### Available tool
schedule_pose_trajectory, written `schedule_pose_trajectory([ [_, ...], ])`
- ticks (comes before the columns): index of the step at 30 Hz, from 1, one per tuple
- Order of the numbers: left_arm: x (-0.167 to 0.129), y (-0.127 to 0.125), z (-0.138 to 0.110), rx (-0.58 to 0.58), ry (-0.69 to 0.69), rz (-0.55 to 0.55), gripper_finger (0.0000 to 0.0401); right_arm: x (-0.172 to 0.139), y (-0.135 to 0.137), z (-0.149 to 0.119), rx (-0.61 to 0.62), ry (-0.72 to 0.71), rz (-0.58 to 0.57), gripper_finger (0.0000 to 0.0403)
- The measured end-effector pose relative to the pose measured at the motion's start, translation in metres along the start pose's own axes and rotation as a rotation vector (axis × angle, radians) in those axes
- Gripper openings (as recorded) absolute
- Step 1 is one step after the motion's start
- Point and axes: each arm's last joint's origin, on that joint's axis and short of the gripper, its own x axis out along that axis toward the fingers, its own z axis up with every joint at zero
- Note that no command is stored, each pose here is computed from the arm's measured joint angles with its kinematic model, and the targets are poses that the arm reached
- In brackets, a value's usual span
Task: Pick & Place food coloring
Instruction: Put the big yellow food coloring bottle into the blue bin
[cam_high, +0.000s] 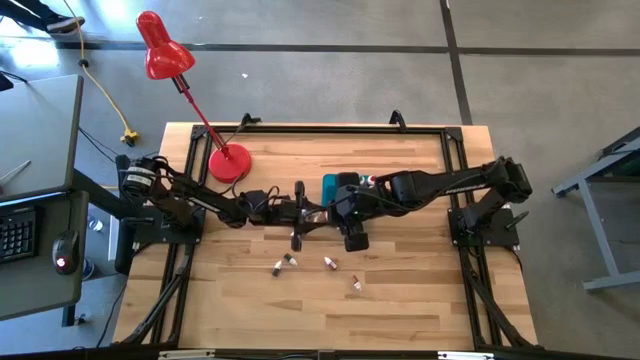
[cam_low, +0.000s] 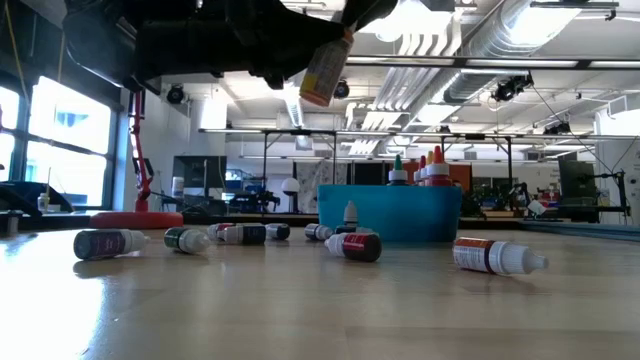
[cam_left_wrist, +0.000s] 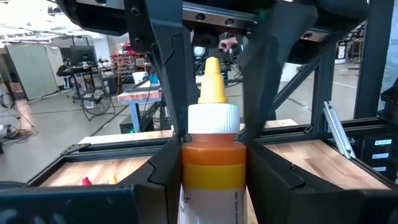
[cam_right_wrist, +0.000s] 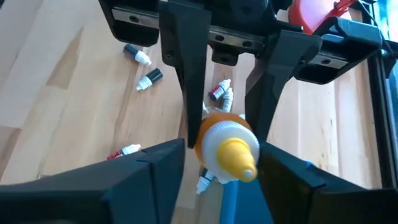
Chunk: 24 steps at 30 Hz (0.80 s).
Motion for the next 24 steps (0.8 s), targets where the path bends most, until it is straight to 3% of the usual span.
schedule_pose_trajectory([
  [5, 0.0000, 0.0006, 0.0001, 0.000, 0.000, 0.011, 0.0129, 0.0002, -0.0007, 0.0000, -0.029, 0.003, -0.034, 0.0227],
  [10, 0.0002, 0.0000, 0.0006, 0.000, -0.005, -0.002, 0.0129, 0.0007, -0.0013, 0.0025, -0.038, -0.020, -0.043, 0.0232],
  [24, 0.0004, -0.0004, -0.0018, 0.008, 0.014, -0.007, 0.0129, 0.0007, -0.0007, 0.0015, -0.035, -0.011, -0.026, 0.0123],
])
